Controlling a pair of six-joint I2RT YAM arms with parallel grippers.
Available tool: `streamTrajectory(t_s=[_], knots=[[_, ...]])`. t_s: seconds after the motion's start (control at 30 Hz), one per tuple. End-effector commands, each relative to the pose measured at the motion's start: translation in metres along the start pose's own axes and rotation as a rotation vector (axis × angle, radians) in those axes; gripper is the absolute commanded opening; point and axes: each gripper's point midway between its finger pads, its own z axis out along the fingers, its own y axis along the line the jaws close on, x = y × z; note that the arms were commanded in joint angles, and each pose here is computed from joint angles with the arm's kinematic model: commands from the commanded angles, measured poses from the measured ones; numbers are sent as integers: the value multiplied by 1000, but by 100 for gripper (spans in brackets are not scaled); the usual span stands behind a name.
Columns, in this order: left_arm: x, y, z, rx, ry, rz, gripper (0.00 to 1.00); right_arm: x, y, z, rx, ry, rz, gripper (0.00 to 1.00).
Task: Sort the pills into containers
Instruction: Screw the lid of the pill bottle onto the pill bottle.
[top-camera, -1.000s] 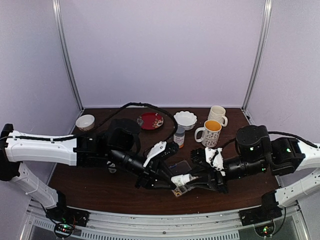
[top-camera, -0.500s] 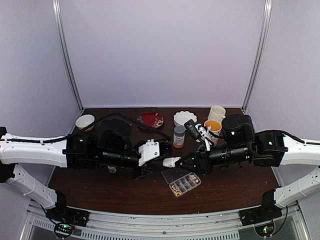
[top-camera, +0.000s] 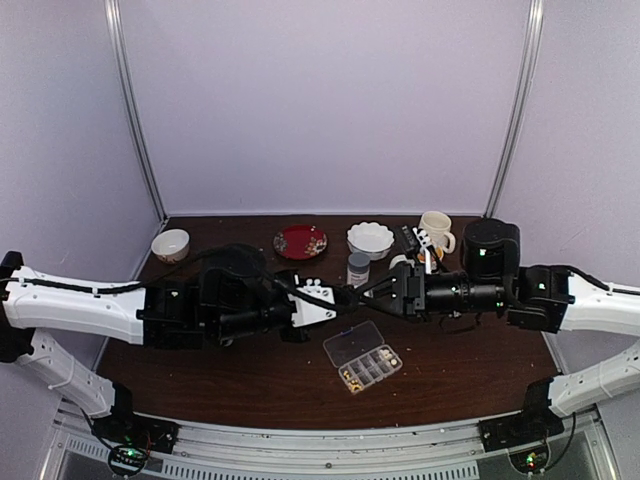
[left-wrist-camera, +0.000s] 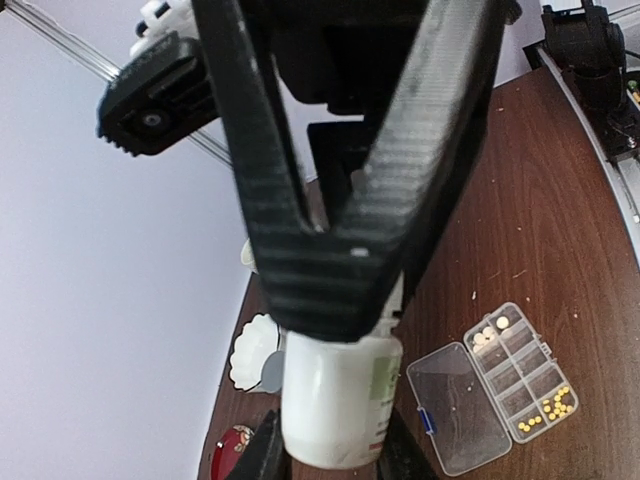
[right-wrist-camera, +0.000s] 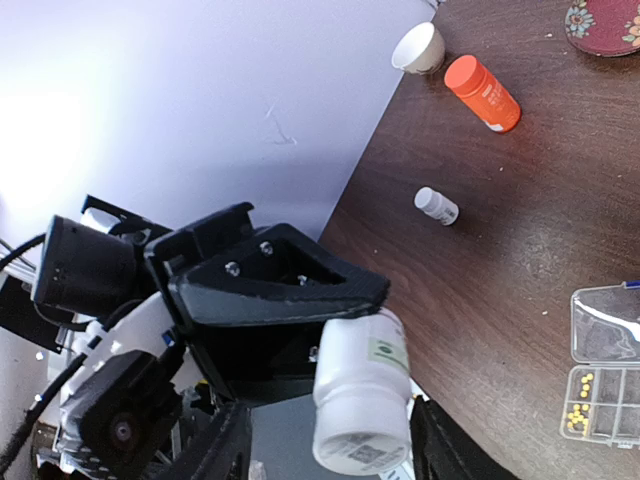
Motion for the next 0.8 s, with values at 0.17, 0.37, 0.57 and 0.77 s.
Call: streamTrajectory(t_s=[0.17,0.37,0.57,0.77], knots=[[-13,6,-9,22,-97,-182,0,-4,16,-41,0,24,-526,72],[-26,-10,-22,251,-181,-358,0,11,0,-46,58,145,-920,68],[-42,-27,-32,504,-250,-533,0,31,2,-51,19,172,-1406,62],[-38,-35,-31,560,-198,-564,0,34,21,-56,-54,166,-1623,59]])
